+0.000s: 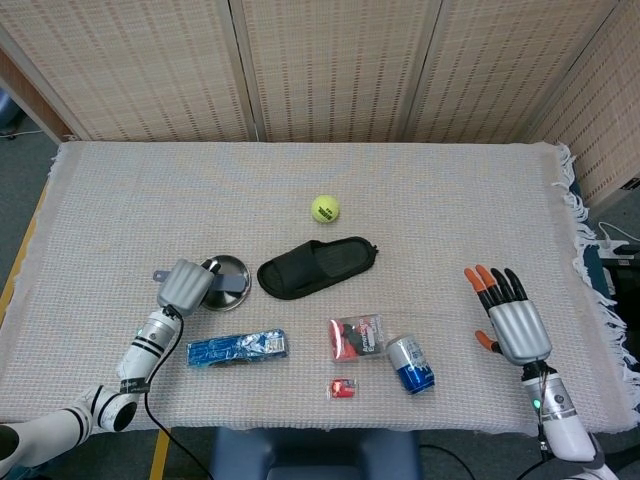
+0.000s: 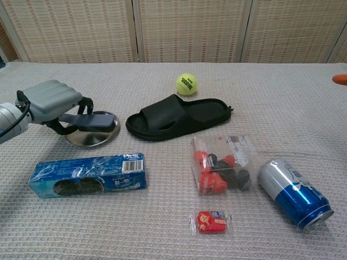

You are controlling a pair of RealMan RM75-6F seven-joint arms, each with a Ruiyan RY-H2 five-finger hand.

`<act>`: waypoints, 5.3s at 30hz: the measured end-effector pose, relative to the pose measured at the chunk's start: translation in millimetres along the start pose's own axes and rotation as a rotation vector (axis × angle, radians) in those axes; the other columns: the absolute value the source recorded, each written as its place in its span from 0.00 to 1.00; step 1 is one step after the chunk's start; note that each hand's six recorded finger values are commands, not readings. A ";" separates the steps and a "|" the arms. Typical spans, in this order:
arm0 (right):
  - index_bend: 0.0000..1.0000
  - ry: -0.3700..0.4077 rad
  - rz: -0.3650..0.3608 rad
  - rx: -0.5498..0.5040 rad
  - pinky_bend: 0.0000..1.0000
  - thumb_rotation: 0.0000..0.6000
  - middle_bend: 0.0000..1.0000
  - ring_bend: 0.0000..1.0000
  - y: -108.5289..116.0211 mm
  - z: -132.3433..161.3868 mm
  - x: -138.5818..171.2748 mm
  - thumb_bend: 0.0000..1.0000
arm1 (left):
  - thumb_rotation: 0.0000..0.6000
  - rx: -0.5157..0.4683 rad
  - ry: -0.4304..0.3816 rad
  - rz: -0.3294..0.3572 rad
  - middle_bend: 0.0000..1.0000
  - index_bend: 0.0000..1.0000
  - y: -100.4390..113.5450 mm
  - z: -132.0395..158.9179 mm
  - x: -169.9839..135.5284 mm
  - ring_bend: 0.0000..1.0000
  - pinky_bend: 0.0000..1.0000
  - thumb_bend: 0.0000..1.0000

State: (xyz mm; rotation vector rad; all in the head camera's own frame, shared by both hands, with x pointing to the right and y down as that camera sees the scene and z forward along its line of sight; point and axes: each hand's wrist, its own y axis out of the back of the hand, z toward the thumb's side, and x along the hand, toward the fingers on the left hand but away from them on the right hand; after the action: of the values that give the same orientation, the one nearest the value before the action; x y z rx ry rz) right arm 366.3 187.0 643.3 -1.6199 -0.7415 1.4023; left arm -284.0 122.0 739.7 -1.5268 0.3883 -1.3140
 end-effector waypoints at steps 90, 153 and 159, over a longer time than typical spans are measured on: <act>0.19 0.374 0.188 0.080 0.08 1.00 0.12 0.00 -66.7 145.4 -191.3 0.77 | 1.00 0.028 0.074 0.086 0.64 0.52 54.9 67.6 64.4 0.71 1.00 0.50; 0.18 0.356 0.208 0.092 0.08 1.00 0.12 0.00 -66.5 136.3 -189.5 0.77 | 1.00 0.240 0.046 0.091 0.64 0.52 49.5 82.9 69.3 0.71 1.00 0.50; 0.18 0.358 0.196 0.085 0.08 1.00 0.12 0.00 -62.5 135.8 -188.7 0.77 | 1.00 0.242 0.064 0.081 0.64 0.52 46.8 73.7 65.8 0.71 1.00 0.50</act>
State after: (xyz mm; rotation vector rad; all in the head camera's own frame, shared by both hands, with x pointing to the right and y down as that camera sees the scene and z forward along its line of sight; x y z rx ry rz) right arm 202.3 83.6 786.0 -1.8478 -0.3174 1.2096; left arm -180.5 87.5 745.5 -1.2582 0.3158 -1.2987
